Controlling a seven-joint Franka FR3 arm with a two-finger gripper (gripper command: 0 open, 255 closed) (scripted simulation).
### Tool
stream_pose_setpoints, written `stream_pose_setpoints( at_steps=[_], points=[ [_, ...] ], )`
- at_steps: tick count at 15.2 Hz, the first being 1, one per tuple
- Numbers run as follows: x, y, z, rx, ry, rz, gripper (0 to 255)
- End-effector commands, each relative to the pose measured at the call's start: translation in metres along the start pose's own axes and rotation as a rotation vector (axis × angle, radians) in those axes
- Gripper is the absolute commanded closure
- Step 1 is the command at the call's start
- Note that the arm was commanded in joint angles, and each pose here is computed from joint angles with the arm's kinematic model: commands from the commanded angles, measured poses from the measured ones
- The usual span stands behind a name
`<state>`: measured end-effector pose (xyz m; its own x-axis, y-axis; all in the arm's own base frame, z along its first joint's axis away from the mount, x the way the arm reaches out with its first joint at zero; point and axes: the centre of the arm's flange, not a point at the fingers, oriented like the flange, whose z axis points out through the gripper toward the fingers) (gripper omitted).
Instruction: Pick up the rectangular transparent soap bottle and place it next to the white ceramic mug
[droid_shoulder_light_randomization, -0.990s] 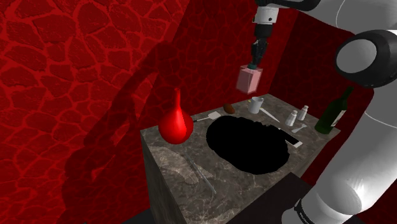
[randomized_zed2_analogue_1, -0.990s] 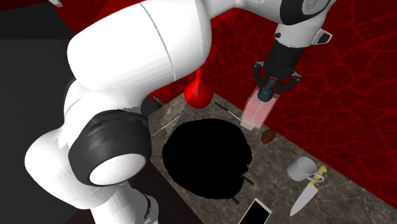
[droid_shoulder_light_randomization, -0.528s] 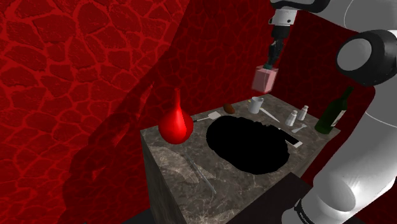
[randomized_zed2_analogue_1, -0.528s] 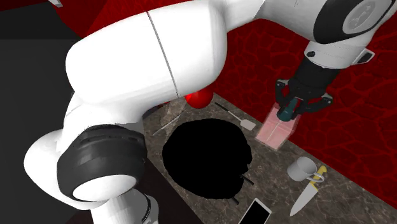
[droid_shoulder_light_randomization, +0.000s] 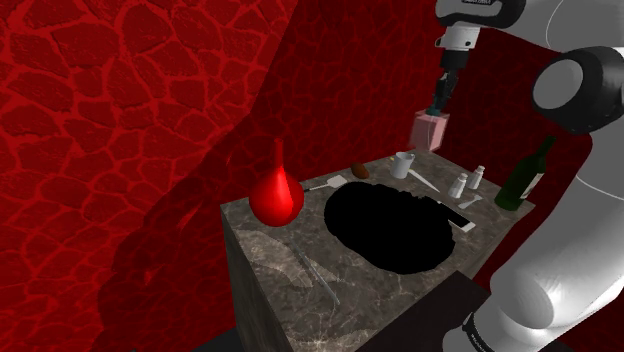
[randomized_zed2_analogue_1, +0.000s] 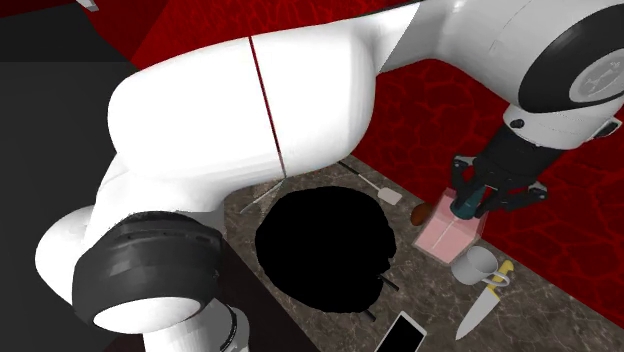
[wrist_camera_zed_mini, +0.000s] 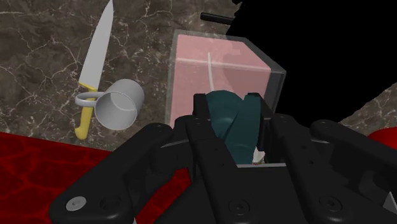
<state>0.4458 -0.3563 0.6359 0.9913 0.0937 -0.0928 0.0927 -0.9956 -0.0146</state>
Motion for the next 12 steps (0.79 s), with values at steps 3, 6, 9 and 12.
stream_pose_setpoints(
  at_steps=[3,6,9,12],
  points=[
    [0.001,0.002,0.021,0.0,0.0,0.0,255],
    [0.003,0.002,0.037,0.0,0.0,0.0,255],
    [0.004,0.002,0.053,0.0,0.0,0.0,255],
    [0.006,0.002,0.069,0.0,0.0,0.0,255]
  ],
)
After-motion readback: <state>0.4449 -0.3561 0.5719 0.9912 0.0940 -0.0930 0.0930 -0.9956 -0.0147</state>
